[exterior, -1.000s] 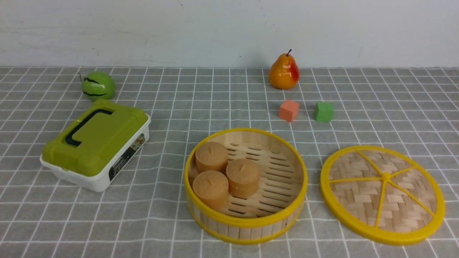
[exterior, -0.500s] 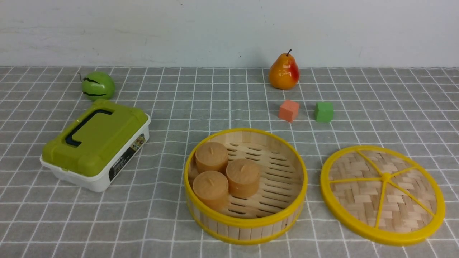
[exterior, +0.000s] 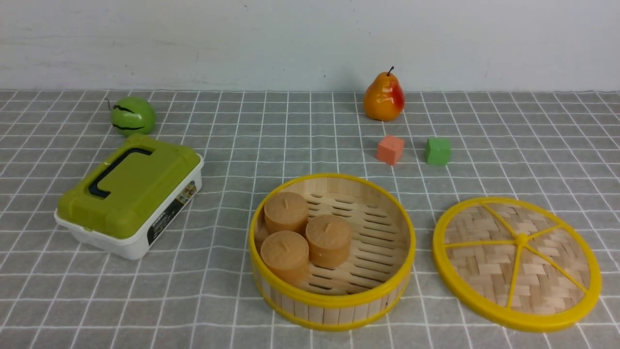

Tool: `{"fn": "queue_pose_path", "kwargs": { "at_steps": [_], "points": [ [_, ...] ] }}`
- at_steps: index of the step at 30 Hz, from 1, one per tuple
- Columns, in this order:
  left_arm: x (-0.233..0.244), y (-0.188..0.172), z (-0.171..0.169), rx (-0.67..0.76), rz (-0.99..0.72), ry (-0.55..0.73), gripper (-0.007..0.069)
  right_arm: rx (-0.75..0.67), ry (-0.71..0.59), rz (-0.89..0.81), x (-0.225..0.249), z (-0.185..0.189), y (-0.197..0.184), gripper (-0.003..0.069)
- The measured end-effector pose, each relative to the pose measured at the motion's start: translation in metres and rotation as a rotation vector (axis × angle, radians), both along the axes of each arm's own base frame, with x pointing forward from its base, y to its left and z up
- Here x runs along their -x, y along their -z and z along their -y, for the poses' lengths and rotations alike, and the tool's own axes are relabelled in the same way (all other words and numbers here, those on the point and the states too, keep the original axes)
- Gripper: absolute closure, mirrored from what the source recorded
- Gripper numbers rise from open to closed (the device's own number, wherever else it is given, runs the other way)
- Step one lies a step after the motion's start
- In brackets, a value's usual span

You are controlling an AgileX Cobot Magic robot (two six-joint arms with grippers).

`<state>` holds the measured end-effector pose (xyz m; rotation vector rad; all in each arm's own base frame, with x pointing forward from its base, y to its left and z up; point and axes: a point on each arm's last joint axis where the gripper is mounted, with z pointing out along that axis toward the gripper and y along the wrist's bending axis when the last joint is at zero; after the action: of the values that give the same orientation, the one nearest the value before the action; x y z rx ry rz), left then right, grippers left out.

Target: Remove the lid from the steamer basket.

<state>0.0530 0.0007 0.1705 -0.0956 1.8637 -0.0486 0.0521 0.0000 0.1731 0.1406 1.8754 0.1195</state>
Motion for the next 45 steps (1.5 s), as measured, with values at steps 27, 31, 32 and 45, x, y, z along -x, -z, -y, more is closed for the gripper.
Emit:
{"fn": "queue_pose_path", "kwargs": {
  "at_steps": [27, 31, 32, 45],
  "points": [
    [0.0000, 0.0000, 0.0000, 0.000, 0.000, 0.000, 0.0386, 0.000, 0.000, -0.001, 0.0000, 0.0000, 0.0001, 0.0608],
    [0.0000, 0.0000, 0.0000, 0.000, 0.000, 0.000, 0.0386, 0.000, 0.000, -0.001, 0.0000, 0.0000, 0.0001, 0.0603],
    [0.0000, 0.0000, 0.0000, 0.000, 0.000, 0.000, 0.0386, 0.000, 0.000, -0.001, 0.0000, 0.0000, 0.0001, 0.0600],
    [0.0000, 0.0000, 0.0000, 0.000, 0.000, 0.000, 0.0386, 0.003, 0.000, -0.001, 0.0000, 0.0001, 0.0001, 0.0582]
  ]
}}
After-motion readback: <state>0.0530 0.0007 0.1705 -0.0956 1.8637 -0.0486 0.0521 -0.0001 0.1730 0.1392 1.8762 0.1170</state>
